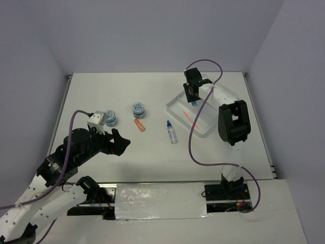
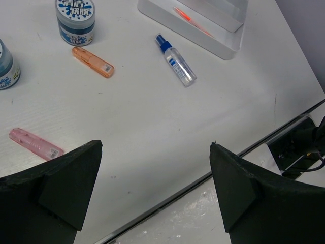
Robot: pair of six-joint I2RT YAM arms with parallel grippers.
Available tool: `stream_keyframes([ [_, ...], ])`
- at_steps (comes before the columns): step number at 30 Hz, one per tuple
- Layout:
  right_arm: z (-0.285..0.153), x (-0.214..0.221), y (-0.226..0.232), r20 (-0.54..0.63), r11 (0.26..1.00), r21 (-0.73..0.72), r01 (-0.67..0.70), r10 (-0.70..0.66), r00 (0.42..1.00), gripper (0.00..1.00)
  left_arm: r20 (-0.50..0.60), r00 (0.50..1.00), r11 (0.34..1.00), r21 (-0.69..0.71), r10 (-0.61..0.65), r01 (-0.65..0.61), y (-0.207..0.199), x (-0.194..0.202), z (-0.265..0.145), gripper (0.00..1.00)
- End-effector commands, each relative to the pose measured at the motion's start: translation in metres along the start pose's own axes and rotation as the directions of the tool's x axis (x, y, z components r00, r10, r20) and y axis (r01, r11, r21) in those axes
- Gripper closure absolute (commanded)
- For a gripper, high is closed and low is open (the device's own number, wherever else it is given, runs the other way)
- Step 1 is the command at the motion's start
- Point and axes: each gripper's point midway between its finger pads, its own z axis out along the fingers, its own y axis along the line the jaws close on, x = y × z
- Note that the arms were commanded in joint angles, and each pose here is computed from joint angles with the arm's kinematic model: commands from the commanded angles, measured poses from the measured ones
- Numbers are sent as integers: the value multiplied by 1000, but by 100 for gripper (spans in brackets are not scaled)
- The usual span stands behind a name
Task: Sort the stationery into containers
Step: Place the stationery in the storage box.
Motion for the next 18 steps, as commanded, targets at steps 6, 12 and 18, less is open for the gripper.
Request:
stream_keyframes([
  [6, -30, -42, -17, 110, 999, 26, -36, 33, 993, 40, 29, 1000, 999, 38, 11, -13, -7, -7, 0, 1],
  [12, -53, -38, 24, 101, 984, -138, -113, 127, 987, 34, 41, 999, 1000, 22, 5, -6, -5, -9, -1, 1],
  [18, -120, -13, 153, 243, 933, -351, -79, 172, 955, 7, 106, 994, 996, -81, -32, 41, 15, -18, -10, 1],
])
